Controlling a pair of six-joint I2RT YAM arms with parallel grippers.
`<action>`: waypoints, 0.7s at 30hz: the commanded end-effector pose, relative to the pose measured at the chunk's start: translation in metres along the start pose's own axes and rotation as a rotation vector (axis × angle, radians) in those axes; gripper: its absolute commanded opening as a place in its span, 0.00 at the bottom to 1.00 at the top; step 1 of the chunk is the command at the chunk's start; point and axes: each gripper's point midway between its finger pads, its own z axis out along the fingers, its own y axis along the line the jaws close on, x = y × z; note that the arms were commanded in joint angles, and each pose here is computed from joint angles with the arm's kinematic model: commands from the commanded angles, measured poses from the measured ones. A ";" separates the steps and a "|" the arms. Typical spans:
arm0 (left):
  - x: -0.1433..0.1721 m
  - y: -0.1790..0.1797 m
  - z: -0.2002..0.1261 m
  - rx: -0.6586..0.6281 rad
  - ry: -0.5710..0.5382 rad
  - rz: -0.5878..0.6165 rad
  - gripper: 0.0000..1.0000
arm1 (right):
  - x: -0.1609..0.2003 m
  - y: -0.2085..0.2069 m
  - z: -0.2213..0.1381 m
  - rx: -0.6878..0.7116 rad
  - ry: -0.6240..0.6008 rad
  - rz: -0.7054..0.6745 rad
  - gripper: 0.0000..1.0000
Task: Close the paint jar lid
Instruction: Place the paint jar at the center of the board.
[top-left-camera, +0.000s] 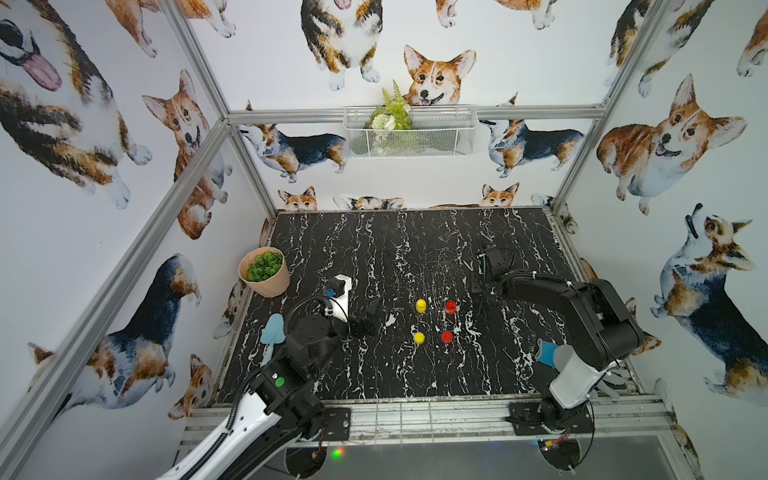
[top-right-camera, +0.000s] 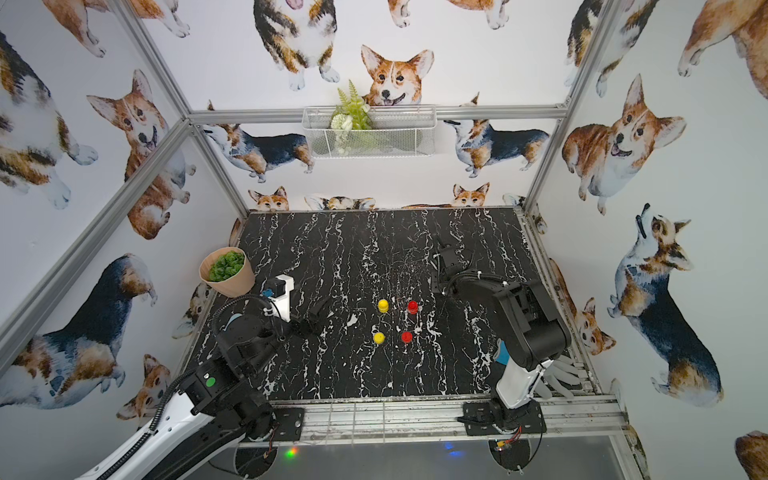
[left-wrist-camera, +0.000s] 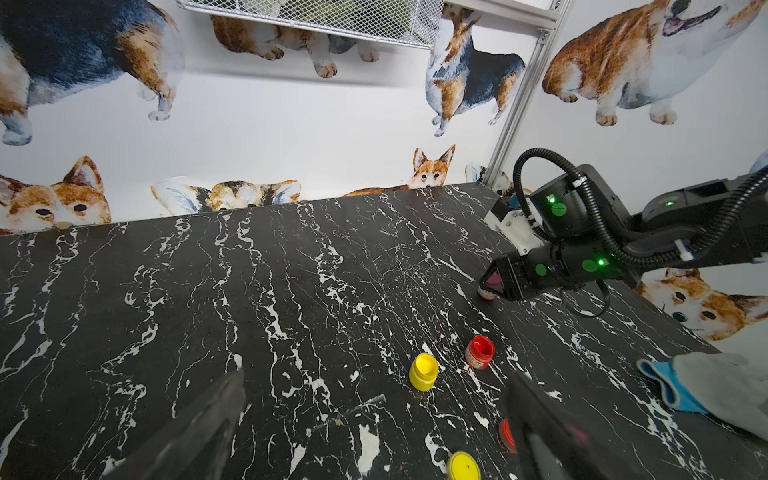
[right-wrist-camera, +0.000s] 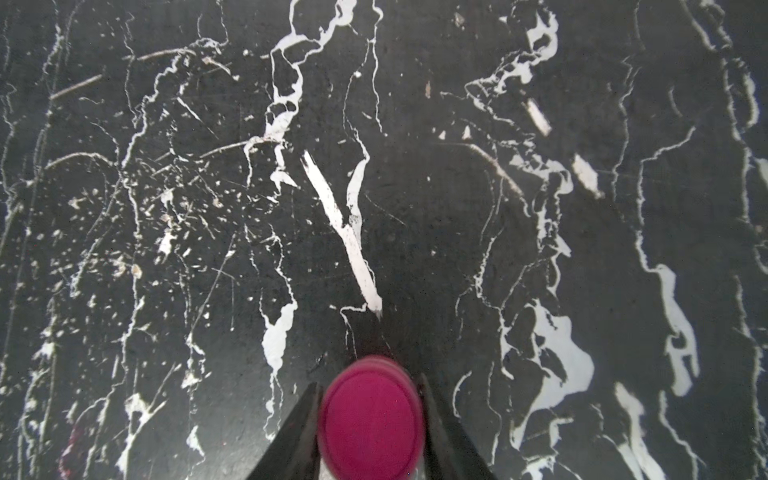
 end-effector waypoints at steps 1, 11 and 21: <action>-0.001 -0.002 0.001 0.011 -0.004 0.010 1.00 | -0.005 -0.001 0.001 0.008 -0.029 0.020 0.49; 0.000 -0.004 0.002 0.022 -0.001 0.021 1.00 | -0.015 0.002 -0.007 -0.011 -0.057 0.011 0.51; 0.002 0.000 0.003 -0.006 0.012 0.025 1.00 | -0.015 0.002 -0.005 -0.006 -0.046 0.005 0.39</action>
